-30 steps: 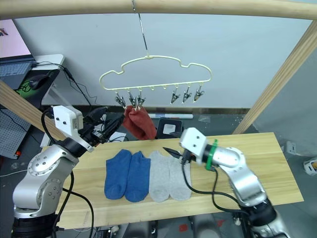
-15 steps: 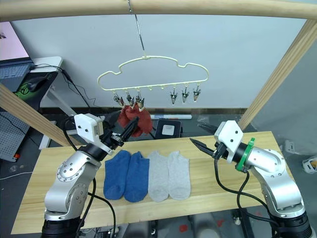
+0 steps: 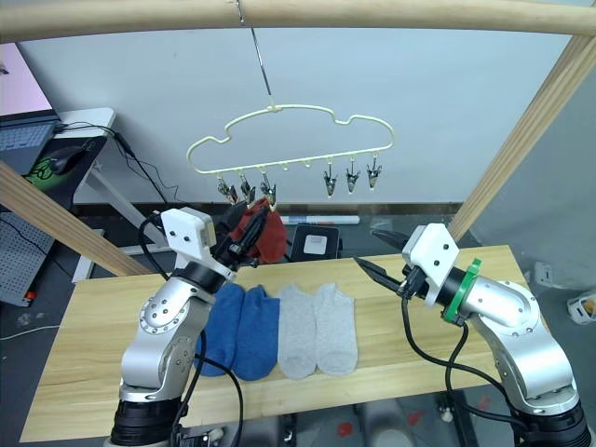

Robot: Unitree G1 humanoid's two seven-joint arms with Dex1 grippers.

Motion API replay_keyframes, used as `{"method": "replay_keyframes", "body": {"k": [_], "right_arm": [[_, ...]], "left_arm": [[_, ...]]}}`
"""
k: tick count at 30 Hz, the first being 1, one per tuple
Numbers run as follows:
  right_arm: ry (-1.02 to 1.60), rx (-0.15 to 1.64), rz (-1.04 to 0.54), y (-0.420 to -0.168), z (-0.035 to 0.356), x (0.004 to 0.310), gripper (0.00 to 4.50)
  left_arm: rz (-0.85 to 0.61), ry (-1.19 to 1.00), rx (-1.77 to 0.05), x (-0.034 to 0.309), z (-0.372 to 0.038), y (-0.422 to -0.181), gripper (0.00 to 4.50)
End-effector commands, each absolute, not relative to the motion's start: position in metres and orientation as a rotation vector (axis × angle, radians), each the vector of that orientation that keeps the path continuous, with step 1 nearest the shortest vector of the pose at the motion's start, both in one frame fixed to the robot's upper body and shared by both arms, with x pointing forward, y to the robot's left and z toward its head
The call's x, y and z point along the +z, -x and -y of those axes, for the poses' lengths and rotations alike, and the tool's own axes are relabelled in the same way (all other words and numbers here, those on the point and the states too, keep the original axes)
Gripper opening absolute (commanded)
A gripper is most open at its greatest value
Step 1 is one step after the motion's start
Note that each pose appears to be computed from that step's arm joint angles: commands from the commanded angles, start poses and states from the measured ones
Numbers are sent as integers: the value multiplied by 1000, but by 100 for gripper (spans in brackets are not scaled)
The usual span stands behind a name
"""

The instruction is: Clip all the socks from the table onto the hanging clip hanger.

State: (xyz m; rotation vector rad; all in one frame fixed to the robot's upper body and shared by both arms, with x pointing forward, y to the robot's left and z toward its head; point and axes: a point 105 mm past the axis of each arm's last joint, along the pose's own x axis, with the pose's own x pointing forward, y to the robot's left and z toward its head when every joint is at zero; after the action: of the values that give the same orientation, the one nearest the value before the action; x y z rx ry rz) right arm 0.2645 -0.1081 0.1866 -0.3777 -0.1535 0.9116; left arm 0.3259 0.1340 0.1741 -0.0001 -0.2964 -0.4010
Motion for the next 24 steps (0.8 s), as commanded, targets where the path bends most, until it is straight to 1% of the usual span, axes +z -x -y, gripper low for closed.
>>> {"method": "replay_keyframes", "body": {"k": [1,4,18,24], "right_arm": [[391,924,214,-256,105,201,257],[390,927,216,-255,105,202,257],[391,916,216,-254,105,206,257],[389,911,217,-254,104,207,257]], "left_arm": [[352,-8,-391,184,-131,-326,201],[354,2,-365,182,-134,-333,201],[380,21,-383,186,-125,-357,201],[389,26,-377,187,-125,-361,201]]}}
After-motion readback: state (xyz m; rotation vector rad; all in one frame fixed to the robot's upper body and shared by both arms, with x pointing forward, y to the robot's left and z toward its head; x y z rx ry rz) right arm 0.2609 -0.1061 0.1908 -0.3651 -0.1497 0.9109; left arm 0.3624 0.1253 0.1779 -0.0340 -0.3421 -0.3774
